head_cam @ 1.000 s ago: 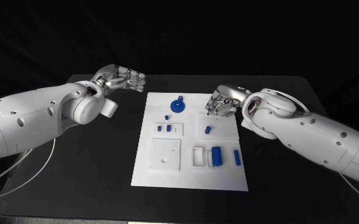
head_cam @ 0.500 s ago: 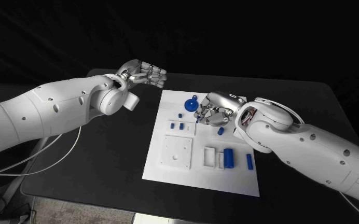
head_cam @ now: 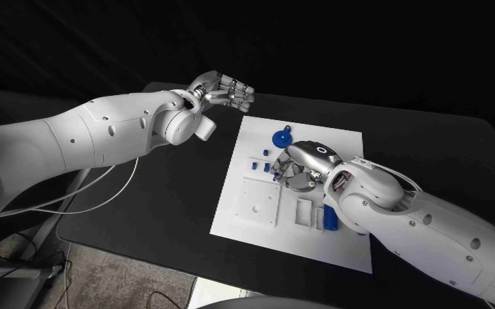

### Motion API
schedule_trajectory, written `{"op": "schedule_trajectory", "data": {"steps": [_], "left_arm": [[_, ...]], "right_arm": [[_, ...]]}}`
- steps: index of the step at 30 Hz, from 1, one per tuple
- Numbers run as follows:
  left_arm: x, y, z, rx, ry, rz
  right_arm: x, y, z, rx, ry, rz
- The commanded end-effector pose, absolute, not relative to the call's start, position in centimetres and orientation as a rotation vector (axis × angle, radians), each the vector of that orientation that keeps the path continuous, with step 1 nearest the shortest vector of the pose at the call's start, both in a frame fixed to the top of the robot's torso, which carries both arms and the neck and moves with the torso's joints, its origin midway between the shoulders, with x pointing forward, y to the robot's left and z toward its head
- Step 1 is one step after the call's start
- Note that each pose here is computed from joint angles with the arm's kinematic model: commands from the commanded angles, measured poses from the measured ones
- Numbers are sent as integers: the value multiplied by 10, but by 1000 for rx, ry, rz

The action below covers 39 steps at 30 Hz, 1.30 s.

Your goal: Assemble the parts on the task board

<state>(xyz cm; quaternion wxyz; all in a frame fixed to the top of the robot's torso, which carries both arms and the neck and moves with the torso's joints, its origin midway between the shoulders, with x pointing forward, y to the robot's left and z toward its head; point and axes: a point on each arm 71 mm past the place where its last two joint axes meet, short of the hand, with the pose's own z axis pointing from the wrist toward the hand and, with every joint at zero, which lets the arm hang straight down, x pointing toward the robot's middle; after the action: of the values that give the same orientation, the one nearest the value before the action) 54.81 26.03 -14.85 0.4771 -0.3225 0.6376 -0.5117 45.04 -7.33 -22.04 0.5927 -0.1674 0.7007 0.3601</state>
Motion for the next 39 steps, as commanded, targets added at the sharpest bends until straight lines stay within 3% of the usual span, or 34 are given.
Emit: {"op": "schedule_trajectory", "data": {"steps": [1,39], "left_arm": [[549,258,-146,-782,1540,-1266],[548,255,-146,-777,1550,-1278]], "right_arm": [[448,-71,-221,-410,1564,817],[427,-62,-258,-434,1625,840]]}}
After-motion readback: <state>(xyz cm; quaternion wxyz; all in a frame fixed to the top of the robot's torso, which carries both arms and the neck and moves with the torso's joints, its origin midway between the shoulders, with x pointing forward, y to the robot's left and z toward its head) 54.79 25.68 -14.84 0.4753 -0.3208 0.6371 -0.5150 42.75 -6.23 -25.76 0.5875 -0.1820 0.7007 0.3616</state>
